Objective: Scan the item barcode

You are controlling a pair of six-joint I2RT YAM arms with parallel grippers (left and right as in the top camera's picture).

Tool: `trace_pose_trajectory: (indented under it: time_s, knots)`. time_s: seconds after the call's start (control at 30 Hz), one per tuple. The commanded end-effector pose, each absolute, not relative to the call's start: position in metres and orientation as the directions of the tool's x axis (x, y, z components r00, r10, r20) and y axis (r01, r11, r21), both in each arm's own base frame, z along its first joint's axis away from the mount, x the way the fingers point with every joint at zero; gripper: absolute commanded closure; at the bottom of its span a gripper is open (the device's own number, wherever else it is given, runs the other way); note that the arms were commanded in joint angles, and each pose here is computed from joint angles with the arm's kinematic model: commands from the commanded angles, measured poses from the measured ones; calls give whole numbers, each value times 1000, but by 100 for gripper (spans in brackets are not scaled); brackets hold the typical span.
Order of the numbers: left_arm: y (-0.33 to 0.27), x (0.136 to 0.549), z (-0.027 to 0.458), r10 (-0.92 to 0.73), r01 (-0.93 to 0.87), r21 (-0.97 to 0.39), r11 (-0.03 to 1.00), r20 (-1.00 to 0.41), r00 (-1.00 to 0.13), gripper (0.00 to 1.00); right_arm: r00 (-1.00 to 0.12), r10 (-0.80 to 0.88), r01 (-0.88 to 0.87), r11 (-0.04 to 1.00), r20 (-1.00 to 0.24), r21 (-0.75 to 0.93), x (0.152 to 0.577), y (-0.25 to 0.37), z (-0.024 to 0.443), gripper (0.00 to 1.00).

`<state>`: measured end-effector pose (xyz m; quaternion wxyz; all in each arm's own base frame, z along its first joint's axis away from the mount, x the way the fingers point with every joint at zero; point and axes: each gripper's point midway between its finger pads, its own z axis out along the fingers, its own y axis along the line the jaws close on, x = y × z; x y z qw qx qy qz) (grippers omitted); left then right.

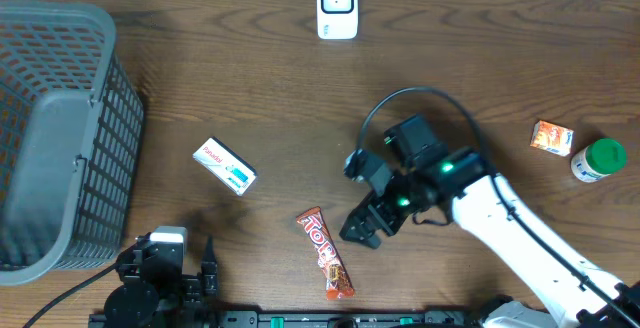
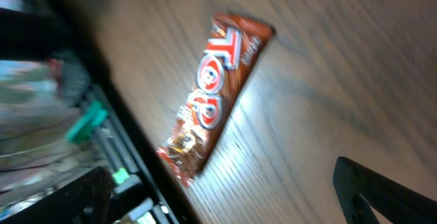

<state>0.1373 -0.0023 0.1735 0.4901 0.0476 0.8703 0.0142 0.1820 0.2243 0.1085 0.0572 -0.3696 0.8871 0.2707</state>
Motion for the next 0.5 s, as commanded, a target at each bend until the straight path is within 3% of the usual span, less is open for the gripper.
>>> trace_pose_trajectory:
  time_s: [0.0,0.1,0.23,0.33,0.43,0.47]
  knots:
    - [-2,137,173,93,66,69,995,-853,-513,7,-827,-521,-561,785,-212,262,192,211,91,1]
    - [-2,137,173,93,66,69,995,-853,-513,7,-859,-476,-512,805,-189,300,181,228,90,1]
    - [-2,137,173,93,66,69,995,-853,-513,7,-847,-506,-521,726,-166,449,155,258,100,1]
    - [-2,137,173,93,66,69,995,-853,-513,7,-836,-514,-541,718,-191,437,156,263,100,17]
    - [-2,137,173,93,66,69,995,-853,-513,7,-877,-448,-480,820,-174,310,164,250,88,1]
    - [-2,137,173,93,66,69,995,-853,-513,7,-888,-429,-460,848,-166,263,165,245,83,1]
